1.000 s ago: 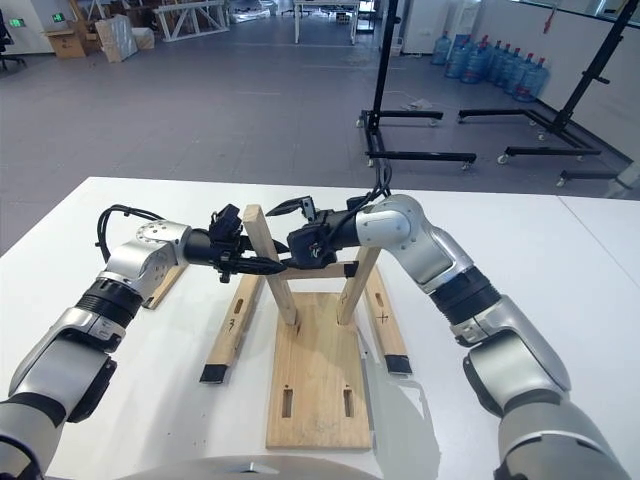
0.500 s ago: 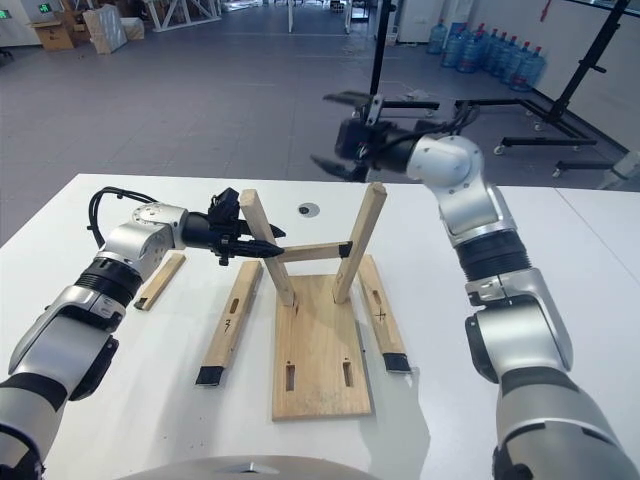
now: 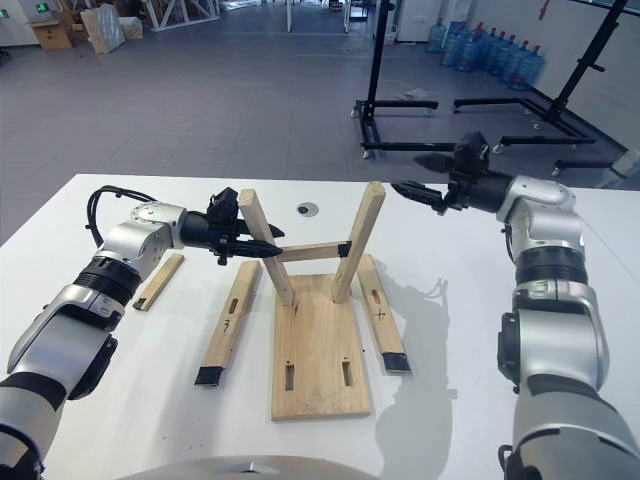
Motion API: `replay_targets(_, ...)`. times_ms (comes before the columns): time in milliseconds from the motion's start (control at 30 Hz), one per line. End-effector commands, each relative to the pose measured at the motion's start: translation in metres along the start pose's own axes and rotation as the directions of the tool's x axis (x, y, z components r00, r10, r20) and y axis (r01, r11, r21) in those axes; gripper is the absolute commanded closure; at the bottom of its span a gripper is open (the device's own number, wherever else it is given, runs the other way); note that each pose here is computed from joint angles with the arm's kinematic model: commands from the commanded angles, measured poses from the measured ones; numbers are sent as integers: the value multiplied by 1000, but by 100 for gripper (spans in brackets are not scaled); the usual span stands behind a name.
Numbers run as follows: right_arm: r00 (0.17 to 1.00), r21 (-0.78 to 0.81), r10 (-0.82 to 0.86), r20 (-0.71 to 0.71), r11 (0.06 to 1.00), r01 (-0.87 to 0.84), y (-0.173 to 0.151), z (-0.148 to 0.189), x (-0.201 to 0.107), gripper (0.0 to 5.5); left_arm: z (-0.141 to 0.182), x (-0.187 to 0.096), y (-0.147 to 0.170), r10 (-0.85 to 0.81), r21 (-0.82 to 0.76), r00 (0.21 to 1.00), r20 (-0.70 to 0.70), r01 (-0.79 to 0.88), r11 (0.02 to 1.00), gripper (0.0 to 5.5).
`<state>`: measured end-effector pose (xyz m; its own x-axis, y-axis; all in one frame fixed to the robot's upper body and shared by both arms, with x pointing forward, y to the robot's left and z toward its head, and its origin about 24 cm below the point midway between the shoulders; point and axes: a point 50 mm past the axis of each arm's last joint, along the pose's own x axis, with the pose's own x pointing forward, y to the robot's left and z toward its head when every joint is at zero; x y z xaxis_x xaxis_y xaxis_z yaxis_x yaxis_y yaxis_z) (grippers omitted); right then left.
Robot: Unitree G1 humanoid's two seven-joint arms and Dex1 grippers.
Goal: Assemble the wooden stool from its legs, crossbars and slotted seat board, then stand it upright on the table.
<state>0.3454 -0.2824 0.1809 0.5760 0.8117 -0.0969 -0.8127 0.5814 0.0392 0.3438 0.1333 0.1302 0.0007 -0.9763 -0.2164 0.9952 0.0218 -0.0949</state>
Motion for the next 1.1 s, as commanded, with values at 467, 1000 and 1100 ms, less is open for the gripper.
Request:
replay_targets(467, 932, 220, 319, 173, 910, -352, 39, -21, 36, 100, -94, -27, -16, 32, -152, 865, -501, -124, 981, 347)
replay_targets(1000, 937, 216, 289, 195, 920, -328, 43, -10, -7, 100, -98, -33, -17, 53, -155, 861, -506, -151, 976, 347)
replay_targets(1100, 911, 216, 325, 253, 899, -381, 50, -4, 0, 100, -98, -32, -17, 57, -155, 861, -506, -155, 976, 347)
